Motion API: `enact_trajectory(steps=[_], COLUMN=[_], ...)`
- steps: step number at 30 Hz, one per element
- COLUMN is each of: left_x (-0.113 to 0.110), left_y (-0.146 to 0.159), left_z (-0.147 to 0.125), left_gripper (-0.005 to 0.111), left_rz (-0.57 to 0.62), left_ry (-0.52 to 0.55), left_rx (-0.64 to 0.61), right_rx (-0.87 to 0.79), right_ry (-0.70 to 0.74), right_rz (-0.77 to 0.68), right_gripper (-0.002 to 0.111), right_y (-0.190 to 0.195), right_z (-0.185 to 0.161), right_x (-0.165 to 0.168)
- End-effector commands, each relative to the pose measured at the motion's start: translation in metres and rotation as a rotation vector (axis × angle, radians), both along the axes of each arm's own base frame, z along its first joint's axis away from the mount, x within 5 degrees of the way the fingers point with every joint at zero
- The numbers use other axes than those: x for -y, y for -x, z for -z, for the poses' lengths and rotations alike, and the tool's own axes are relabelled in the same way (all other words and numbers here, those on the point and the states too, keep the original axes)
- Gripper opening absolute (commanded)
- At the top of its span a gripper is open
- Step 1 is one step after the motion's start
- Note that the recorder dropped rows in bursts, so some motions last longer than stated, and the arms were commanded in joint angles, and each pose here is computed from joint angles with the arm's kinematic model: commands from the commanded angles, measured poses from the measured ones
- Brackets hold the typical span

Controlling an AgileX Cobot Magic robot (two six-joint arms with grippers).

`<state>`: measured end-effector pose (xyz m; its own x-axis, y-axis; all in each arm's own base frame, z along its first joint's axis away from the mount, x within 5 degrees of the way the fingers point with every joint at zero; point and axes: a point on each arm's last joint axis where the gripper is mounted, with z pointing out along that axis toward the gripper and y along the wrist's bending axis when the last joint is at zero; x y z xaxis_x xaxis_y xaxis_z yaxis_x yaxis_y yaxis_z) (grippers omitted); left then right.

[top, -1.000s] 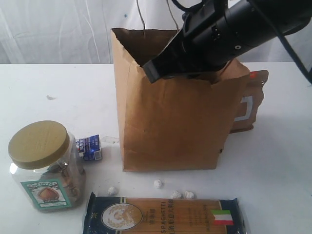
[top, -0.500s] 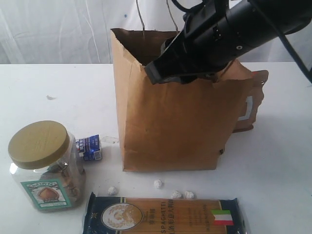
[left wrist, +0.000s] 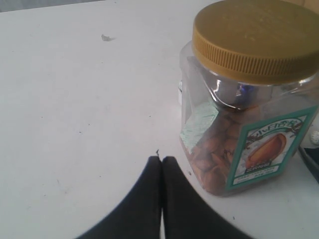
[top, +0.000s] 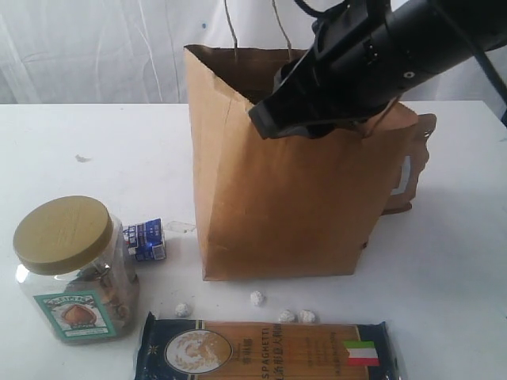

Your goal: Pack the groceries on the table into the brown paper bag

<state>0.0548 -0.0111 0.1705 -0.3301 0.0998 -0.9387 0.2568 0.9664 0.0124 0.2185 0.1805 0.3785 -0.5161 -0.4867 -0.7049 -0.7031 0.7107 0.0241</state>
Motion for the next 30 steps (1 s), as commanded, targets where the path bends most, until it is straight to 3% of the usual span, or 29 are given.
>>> enact_trajectory(steps=[1, 7, 21, 25, 30], left_x=[0.0, 0.0, 0.0, 0.0, 0.0], left_y=[0.0, 0.0, 0.0, 0.0, 0.0], left_z=[0.002, 0.002, 0.002, 0.002, 0.002], left_gripper=[0.0, 0.0, 0.0, 0.0, 0.0], left_rz=[-0.001, -0.001, -0.001, -0.001, -0.001], left_ry=[-0.004, -0.004, -0.004, -0.004, -0.004], left_rx=[-0.004, -0.004, -0.004, -0.004, -0.004], right_rx=[0.017, 0.019, -0.025, -0.026, -0.011], right_ry=[-0.026, -0.052, -0.063, -0.002, 0.031], right_rz=[0.035, 0.059, 0.046, -0.026, -0.066], right_gripper=[0.024, 0.0, 0.0, 0.014, 0.047], right_y=[0.001, -0.001, 0.001, 0.005, 0.006], right_z=[-0.005, 0.0, 0.021, 0.024, 0.025], right_x=[0.003, 0.002, 0.0, 0.0, 0.001])
